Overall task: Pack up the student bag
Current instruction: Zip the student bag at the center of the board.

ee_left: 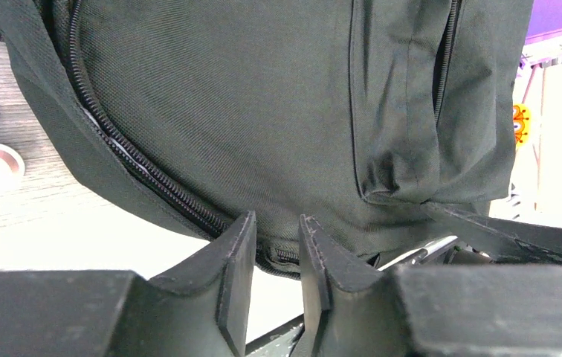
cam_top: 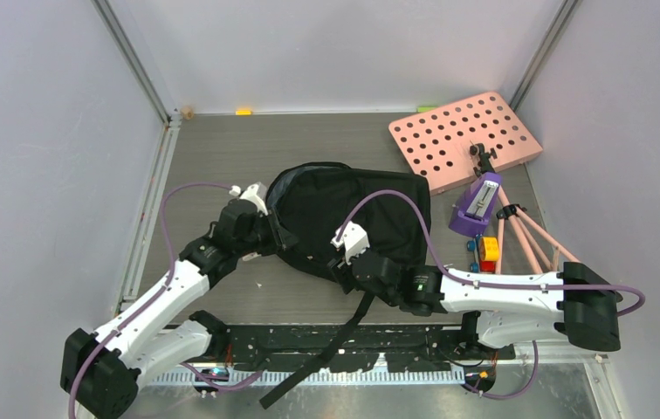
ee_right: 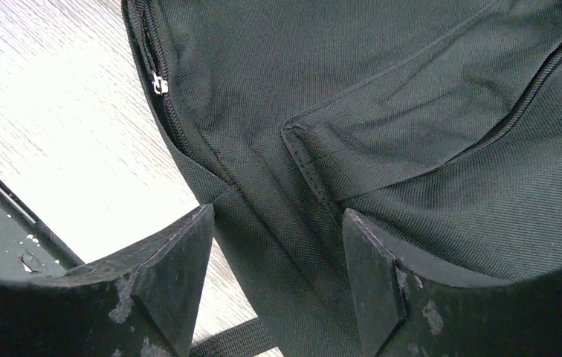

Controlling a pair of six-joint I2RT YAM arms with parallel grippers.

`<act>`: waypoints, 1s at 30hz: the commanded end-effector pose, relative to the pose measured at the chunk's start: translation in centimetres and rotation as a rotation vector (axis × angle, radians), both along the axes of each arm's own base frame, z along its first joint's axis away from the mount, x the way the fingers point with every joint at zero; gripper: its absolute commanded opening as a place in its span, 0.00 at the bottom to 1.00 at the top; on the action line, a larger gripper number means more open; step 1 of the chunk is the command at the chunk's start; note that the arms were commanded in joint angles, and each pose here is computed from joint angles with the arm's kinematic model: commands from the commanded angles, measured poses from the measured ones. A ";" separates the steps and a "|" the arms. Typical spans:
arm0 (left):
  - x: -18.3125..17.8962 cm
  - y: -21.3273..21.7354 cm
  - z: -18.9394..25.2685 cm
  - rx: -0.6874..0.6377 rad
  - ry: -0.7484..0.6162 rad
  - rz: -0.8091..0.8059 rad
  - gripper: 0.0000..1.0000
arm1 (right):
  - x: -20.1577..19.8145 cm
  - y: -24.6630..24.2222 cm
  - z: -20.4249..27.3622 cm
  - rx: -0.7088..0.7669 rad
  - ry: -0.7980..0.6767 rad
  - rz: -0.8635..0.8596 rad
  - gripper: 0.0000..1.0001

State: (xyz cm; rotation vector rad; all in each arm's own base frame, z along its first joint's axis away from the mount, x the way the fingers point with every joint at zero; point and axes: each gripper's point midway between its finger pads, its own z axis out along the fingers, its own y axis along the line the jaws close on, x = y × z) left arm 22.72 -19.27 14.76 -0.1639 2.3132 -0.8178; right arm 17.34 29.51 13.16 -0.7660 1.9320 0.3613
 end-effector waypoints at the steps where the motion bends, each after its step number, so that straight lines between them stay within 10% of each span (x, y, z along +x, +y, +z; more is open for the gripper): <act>1: 0.3 -1.1 1.9 -0.062 -0.034 -0.012 0.28 | 0.6 0.1 1.5 0.060 -0.035 -0.034 0.70; 30: -0.6 0.0 0.6 0.048 -0.033 -0.014 0.34 | 0.6 0.0 1.3 0.062 -0.034 -0.038 0.69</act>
